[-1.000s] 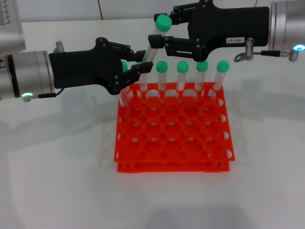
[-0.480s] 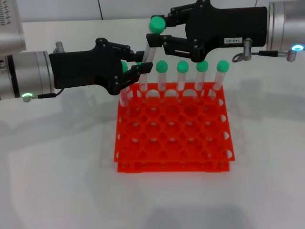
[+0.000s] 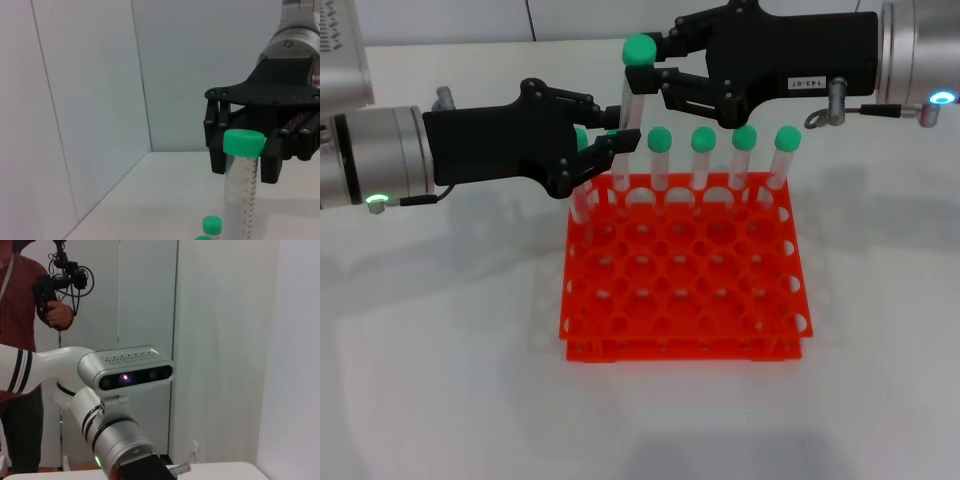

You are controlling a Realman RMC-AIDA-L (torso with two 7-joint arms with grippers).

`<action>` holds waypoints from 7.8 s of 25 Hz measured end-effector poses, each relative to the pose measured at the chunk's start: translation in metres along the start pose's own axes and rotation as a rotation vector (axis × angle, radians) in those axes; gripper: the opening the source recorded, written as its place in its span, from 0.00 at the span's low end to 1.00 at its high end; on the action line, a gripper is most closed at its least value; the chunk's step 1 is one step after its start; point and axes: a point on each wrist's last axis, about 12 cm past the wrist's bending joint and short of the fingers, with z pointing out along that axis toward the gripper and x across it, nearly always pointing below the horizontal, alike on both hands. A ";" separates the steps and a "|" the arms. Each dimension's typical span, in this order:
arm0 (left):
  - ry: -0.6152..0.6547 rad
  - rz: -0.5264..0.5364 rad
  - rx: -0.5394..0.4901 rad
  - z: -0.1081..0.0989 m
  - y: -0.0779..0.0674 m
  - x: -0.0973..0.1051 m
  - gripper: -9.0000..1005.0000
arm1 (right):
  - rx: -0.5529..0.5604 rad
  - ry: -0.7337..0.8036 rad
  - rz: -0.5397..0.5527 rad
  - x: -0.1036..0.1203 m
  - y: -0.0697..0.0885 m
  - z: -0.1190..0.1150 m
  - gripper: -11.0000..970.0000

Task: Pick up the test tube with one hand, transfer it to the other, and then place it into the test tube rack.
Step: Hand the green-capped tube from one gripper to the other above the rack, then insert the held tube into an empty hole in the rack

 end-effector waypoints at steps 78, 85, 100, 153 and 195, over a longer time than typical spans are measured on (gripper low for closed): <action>0.186 -0.191 -0.105 -0.091 -0.031 -0.004 0.89 | -0.009 -0.030 0.062 0.011 0.012 0.003 0.27; 0.300 -0.248 -0.093 -0.111 -0.034 0.000 0.89 | -0.011 -0.014 0.066 0.014 0.015 0.011 0.27; 0.449 -0.306 -0.053 -0.120 -0.041 0.013 0.89 | 0.007 0.001 0.086 0.019 0.016 0.026 0.27; 0.460 -0.297 -0.057 -0.118 -0.039 0.014 0.89 | 0.086 0.091 0.140 0.055 0.016 0.047 0.27; 0.469 -0.293 -0.043 -0.111 -0.037 0.017 0.89 | 0.098 0.151 0.178 0.076 0.017 0.052 0.28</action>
